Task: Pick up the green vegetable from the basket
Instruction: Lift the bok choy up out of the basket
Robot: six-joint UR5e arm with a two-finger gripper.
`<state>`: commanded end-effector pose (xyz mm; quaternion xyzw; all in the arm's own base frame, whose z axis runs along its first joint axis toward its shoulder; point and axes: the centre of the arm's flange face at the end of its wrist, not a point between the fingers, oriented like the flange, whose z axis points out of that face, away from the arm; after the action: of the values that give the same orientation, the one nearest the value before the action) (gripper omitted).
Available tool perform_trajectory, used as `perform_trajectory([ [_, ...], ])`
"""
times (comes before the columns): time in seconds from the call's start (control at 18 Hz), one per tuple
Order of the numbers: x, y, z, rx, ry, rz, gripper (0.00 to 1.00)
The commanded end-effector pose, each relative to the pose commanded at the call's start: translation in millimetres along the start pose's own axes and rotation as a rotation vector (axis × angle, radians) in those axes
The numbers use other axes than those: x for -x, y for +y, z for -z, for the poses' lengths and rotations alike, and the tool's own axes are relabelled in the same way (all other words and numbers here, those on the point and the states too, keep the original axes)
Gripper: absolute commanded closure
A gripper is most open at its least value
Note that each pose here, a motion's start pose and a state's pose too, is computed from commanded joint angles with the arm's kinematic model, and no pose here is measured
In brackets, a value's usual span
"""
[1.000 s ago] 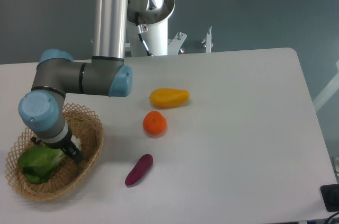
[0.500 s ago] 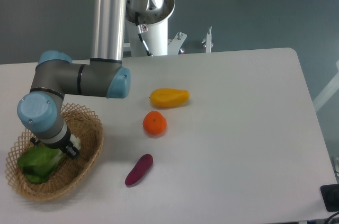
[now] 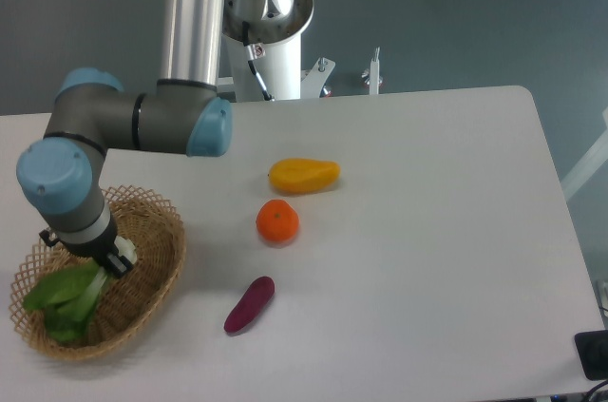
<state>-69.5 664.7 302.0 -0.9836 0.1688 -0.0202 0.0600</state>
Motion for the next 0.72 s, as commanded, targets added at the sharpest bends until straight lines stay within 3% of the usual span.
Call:
perform_trajectory([
  [0.39, 66.9, 44.1, 58.0, -0.053, -0.069, 0.087, 0.87],
  [0.72, 127.7, 93.9, 80.8, -0.058, -0.106, 0.105, 0.86],
])
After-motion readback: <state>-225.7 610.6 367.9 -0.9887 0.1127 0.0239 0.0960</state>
